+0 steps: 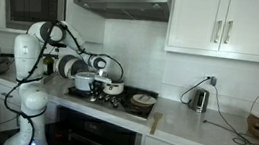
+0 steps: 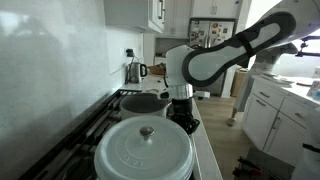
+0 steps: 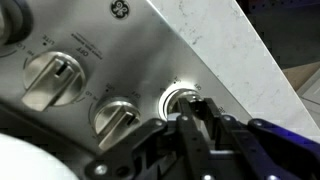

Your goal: Turn on the first knob on the left side of the stove

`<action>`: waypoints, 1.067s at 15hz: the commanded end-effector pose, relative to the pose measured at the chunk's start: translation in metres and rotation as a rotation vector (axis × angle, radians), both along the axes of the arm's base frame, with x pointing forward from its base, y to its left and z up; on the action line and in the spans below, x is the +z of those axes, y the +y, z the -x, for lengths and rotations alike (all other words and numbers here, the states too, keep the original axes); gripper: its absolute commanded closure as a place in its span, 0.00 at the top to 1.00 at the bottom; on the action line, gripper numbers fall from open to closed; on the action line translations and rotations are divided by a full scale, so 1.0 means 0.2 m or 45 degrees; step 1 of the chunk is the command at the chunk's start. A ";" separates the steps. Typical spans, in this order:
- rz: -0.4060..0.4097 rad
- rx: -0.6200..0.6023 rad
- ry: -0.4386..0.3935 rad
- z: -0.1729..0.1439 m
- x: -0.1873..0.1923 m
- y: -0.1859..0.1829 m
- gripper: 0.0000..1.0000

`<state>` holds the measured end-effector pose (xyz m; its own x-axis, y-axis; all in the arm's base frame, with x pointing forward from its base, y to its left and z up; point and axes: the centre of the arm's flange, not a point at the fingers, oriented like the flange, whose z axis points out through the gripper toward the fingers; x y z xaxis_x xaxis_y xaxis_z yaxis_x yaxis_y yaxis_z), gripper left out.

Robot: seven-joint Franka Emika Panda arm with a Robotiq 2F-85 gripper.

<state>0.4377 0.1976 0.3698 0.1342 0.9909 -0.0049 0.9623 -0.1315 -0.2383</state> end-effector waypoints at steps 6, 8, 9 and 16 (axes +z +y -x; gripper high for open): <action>0.034 0.097 0.108 -0.06 -0.07 -0.02 0.58; 0.047 0.063 0.141 -0.08 -0.05 -0.01 0.74; 0.050 0.057 0.156 -0.09 -0.03 -0.01 0.83; 0.003 -0.006 0.215 -0.11 0.14 0.07 1.00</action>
